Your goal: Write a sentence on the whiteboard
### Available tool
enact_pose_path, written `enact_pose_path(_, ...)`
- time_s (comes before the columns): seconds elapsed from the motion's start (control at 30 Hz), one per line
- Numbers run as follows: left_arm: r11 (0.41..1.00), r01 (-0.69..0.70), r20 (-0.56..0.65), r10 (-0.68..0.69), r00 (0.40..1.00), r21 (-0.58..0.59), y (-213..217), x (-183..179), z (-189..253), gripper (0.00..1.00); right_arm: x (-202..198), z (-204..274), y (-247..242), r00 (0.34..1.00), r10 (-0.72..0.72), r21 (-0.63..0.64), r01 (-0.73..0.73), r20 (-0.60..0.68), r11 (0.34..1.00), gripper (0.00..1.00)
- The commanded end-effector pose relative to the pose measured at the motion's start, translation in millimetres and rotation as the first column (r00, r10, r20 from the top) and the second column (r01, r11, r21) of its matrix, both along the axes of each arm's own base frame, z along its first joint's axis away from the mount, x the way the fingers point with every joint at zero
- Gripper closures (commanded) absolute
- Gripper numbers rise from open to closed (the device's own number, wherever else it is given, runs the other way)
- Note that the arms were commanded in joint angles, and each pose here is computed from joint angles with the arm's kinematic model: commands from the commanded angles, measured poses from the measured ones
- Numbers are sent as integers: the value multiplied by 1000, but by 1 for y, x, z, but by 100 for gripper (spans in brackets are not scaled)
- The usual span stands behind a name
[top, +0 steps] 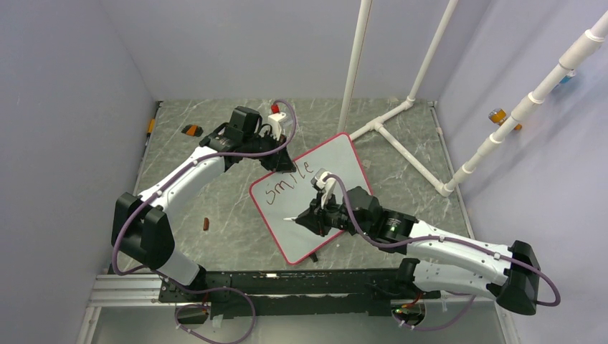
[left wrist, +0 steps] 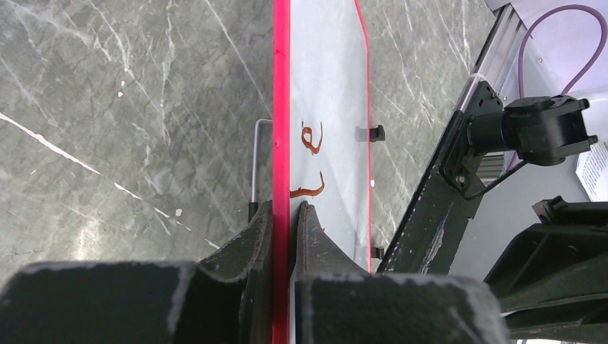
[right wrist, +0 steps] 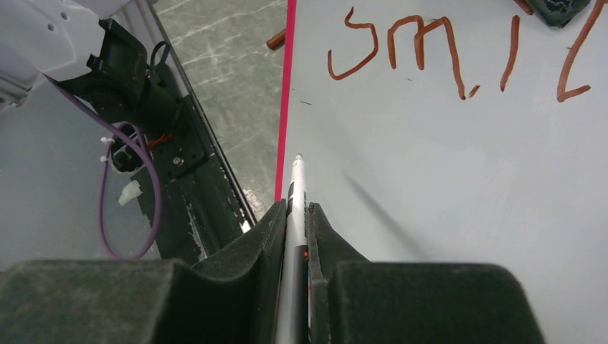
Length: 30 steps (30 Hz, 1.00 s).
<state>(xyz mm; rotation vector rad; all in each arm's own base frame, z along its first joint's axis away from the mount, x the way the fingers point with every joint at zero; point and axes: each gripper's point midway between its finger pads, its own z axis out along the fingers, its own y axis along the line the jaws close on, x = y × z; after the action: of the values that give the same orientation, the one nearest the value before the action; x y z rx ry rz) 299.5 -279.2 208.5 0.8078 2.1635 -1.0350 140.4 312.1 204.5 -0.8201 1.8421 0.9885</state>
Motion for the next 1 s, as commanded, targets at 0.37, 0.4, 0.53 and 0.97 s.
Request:
enact_pose_path(0.37, 994, -99, 191, 89, 978, 43, 17, 32, 15, 100, 11, 6, 21, 990, -114, -8, 115, 78, 993, 100)
enact_pose_path(0.4, 994, -100, 192, 90, 977, 42, 17, 32, 15, 100, 12, 5, 22, 990, -119, -15, 121, 81, 993, 100)
enact_pose_path(0.53, 994, -101, 191, 91, 977, 43, 18, 32, 15, 100, 11, 3, 28, 986, -137, -34, 141, 96, 989, 100)
enact_pose_path(0.97, 995, -97, 193, 87, 977, 39, 17, 31, 16, 100, 4, -12, 37, 988, -122, -94, 131, 94, 987, 100)
